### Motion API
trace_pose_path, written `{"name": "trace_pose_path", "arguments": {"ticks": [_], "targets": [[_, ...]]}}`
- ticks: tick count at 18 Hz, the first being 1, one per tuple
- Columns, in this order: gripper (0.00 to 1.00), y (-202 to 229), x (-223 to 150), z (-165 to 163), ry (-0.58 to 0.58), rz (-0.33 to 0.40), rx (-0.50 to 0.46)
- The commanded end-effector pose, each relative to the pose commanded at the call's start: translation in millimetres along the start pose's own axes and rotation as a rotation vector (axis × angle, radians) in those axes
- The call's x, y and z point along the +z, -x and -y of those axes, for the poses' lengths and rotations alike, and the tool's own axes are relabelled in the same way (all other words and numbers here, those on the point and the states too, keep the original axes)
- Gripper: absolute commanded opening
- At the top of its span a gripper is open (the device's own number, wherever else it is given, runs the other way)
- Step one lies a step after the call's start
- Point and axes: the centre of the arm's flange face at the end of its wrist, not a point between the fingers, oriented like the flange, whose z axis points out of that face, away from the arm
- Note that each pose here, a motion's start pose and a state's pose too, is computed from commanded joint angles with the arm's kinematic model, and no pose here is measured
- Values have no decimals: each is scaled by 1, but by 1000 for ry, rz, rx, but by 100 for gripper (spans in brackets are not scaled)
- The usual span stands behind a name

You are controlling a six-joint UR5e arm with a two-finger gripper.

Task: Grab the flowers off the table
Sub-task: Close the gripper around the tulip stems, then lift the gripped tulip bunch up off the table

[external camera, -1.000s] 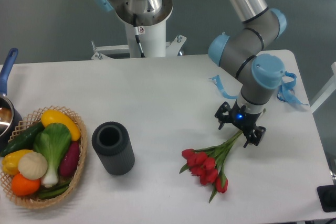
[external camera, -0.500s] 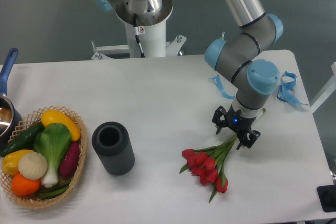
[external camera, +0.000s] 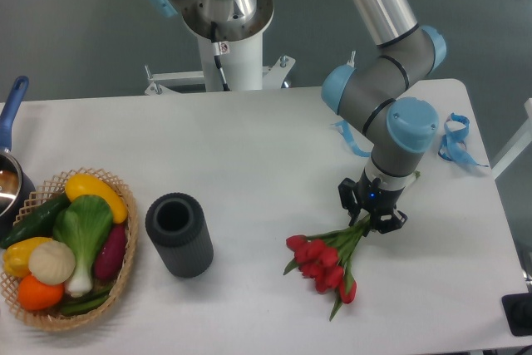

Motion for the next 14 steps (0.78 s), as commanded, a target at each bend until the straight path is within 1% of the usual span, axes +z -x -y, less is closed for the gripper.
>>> {"name": "trace_pose_path", "arguments": {"ticks": [4, 7, 9, 10, 11, 12, 14], "targets": [[13, 3, -11, 2, -8, 18, -1], [13, 2, -33, 6, -18, 50, -7], [13, -2, -58, 11, -34, 85, -11], [13, -7, -83, 19, -74, 112, -24], [13, -11, -99, 25, -127, 121, -45], [13, -13, -109, 30, -190, 118, -70], [13, -21, -143, 43, -322, 120, -97]]}}
